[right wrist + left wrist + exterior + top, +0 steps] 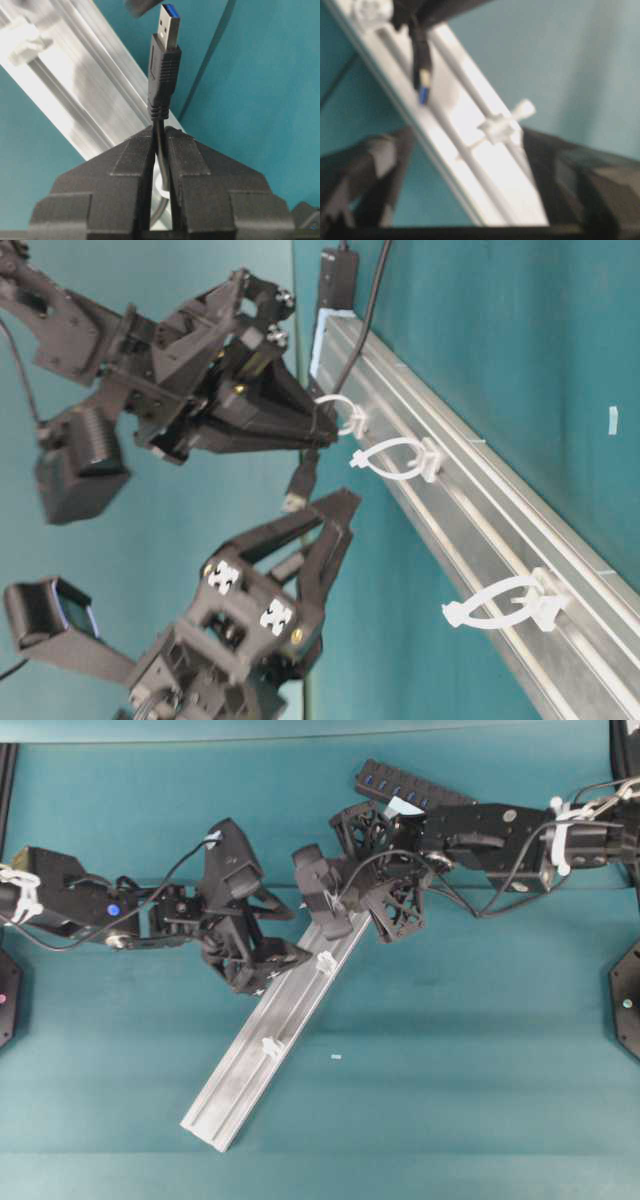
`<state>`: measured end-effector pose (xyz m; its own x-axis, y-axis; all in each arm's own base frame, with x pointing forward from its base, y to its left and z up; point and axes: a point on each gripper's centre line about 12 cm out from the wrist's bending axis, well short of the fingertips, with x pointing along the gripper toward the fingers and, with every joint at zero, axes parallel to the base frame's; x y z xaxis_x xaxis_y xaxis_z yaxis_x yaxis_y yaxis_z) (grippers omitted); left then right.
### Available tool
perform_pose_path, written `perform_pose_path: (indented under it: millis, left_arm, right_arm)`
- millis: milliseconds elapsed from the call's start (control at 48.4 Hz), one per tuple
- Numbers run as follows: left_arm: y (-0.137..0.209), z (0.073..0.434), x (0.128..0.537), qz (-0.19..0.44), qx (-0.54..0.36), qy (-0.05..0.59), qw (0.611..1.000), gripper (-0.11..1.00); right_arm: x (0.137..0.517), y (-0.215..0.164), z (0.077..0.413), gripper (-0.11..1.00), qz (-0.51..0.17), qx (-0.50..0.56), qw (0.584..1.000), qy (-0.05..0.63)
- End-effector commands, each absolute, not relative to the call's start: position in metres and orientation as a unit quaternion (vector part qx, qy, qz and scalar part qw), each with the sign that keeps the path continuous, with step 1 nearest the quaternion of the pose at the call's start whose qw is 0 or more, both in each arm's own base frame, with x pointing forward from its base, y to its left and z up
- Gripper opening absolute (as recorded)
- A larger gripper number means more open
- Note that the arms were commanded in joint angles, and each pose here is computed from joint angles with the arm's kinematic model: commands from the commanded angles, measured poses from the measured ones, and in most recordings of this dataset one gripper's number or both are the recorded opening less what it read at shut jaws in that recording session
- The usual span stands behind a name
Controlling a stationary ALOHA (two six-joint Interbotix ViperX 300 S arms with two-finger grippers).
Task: Pass the USB cable through three rings with both arms.
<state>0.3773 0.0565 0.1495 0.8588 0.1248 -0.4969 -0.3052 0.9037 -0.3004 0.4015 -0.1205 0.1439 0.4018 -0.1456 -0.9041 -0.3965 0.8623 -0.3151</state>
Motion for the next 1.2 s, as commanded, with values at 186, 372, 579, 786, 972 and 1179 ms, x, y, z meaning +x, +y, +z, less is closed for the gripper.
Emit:
perform_pose_path:
  millis: [186,372,579,786,972,1179]
  left_arm:
    - [0.042,0.204,0.342,0.095,-0.183,0.205,0.957,0.90]
    - [0.032,0.239,0.311,0.085,-0.172,0.204,0.960,0.90]
    - [0.029,0.261,0.277,0.088,-0.172,0.214,0.957,0.90]
    - [0.026,0.267,0.252,0.087,-0.175,0.199,0.960,0.90]
    - [0.026,0.268,0.240,0.085,-0.171,0.189,0.963,0.90]
    - [0.025,0.267,0.237,0.084,-0.171,0.188,0.963,0.90]
  right_arm:
    - [0.403,-0.122,0.131,0.08,0.109,-0.314,0.748,0.574]
    - [0.401,-0.116,0.124,0.08,0.154,-0.356,0.714,0.583]
    - [0.398,-0.103,0.123,0.08,0.188,-0.380,0.693,0.583]
    - [0.396,-0.094,0.120,0.08,0.200,-0.385,0.686,0.584]
    - [0.394,-0.087,0.118,0.08,0.209,-0.388,0.681,0.585]
    - [0.395,-0.079,0.118,0.08,0.216,-0.394,0.678,0.582]
